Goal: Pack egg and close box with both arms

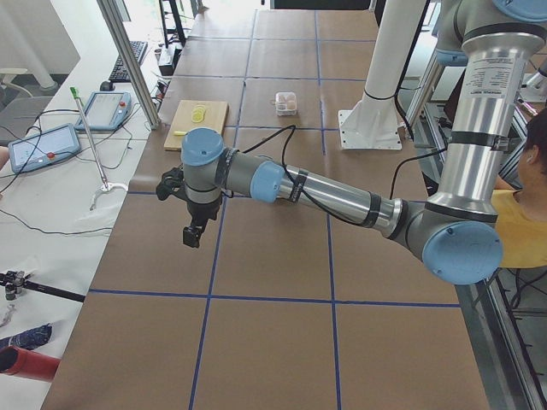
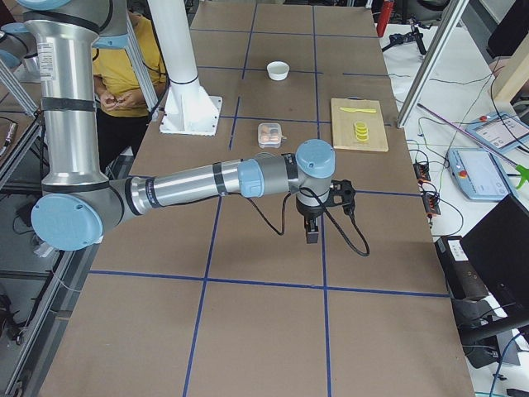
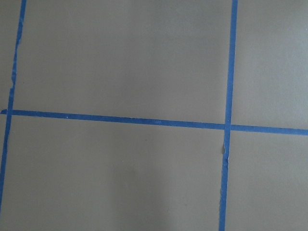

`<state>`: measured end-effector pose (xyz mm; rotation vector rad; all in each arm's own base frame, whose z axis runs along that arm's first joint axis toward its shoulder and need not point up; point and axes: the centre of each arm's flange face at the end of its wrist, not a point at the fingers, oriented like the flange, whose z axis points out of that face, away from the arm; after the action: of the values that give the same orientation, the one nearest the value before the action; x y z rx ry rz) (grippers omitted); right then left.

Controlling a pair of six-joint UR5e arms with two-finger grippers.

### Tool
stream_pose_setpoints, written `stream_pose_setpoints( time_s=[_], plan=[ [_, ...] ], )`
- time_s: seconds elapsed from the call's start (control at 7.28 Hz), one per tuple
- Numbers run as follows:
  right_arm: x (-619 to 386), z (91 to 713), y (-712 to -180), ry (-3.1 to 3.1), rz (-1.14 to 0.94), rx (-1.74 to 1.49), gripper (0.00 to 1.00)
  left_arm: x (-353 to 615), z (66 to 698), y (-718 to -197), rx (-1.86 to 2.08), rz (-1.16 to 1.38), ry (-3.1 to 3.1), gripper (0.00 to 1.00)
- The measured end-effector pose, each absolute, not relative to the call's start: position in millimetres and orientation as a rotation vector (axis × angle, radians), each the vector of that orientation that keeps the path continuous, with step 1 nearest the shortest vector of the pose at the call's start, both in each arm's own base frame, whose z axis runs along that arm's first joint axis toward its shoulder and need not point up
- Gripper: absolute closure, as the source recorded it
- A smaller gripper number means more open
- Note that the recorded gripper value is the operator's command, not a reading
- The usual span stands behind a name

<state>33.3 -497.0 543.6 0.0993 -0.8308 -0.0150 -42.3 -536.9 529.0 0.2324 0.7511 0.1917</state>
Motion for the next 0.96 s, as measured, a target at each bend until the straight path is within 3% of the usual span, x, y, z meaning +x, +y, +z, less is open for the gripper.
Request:
stream_pose_setpoints(
  time_s=[0.27, 0.96],
  plan=[
    [38, 560, -485, -0.832, -0.008, 0.075, 0.0, -43, 571, -508, 0.183, 0.16, 0.766, 0.0],
    [50, 565, -469, -0.829, -0.039, 0.091, 0.0, -45, 592, -502, 0.158, 0.143, 0.773, 0.0]
  ],
)
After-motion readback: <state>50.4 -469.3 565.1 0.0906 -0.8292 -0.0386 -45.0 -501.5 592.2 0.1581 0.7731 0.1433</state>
